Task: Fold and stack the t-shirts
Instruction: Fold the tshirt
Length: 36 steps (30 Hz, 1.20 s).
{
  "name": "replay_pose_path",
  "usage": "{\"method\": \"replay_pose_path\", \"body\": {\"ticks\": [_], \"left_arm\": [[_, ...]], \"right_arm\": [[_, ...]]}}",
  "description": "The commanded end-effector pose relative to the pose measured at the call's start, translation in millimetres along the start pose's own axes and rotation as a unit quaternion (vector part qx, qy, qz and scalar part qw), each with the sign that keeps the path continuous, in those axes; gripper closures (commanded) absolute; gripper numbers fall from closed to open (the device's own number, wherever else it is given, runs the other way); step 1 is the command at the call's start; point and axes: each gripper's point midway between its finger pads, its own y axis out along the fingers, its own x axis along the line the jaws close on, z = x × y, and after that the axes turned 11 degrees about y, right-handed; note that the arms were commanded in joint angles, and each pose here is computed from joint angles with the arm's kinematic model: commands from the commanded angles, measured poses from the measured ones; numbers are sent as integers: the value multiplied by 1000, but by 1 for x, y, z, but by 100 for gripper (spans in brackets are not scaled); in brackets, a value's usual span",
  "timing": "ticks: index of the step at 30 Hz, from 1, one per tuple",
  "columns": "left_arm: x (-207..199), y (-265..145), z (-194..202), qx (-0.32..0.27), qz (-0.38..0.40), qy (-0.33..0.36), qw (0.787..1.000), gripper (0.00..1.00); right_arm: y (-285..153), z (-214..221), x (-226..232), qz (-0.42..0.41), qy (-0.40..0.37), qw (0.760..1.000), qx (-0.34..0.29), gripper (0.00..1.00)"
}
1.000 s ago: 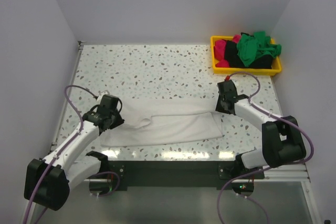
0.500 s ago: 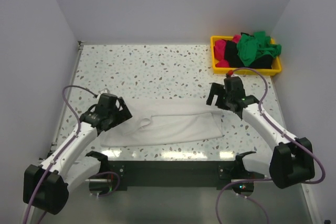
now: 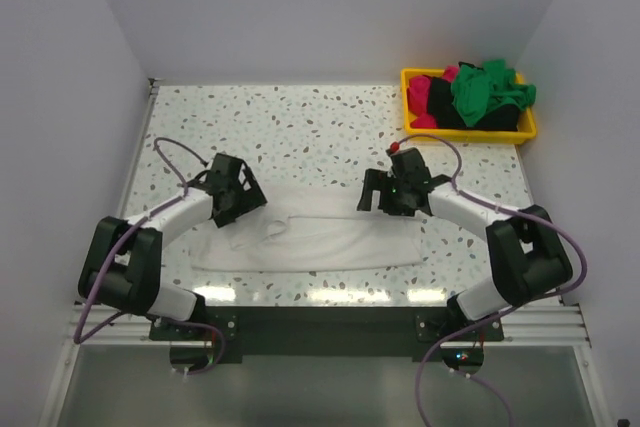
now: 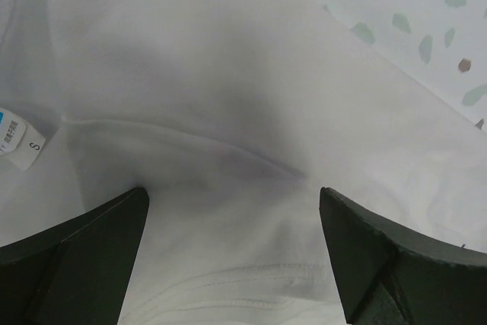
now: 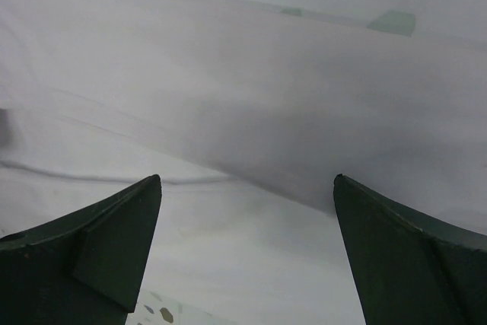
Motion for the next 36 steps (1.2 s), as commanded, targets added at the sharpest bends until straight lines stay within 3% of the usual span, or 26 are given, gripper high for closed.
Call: {"method": "replay_pose_path", "body": {"ticks": [1, 9, 12, 13, 14, 15, 20, 21, 23, 28, 36], "left_arm": [[-5, 21, -21, -11, 7, -5, 1000, 0], [-30, 79, -59, 2, 9, 28, 1000, 0], [-69, 107, -85, 8, 66, 59, 996, 0], [-92, 108, -112, -14, 96, 63, 993, 0], [-94, 128, -106, 6, 95, 67, 993, 0], [-119, 126, -132, -9, 129, 71, 989, 0], [-169, 170, -145, -12, 164, 96, 982, 0], [-190, 165, -170, -36, 181, 97, 978, 0], [-200, 187, -157, -16, 176, 97, 979, 0], [-236, 202, -170, -46, 211, 64, 974, 0], [-223, 203, -195, -99, 146, 30, 984, 0]], "right_arm": [[-4, 24, -11, -2, 28, 1000, 12, 1], [-18, 93, -16, -22, 19, 997, 75, 1], [-25, 124, -3, -46, -11, 993, 109, 1], [-26, 132, 4, -57, -14, 991, 117, 1], [-28, 145, 14, -72, -33, 988, 132, 1], [-29, 157, 22, -86, -38, 984, 153, 1], [-30, 201, 73, -153, -120, 960, 202, 1], [-28, 205, 78, -155, -129, 957, 208, 1], [-21, 218, 91, -162, -140, 950, 227, 1], [-10, 223, 116, -165, -165, 944, 235, 1], [-17, 201, 154, -193, -191, 941, 201, 1]]}}
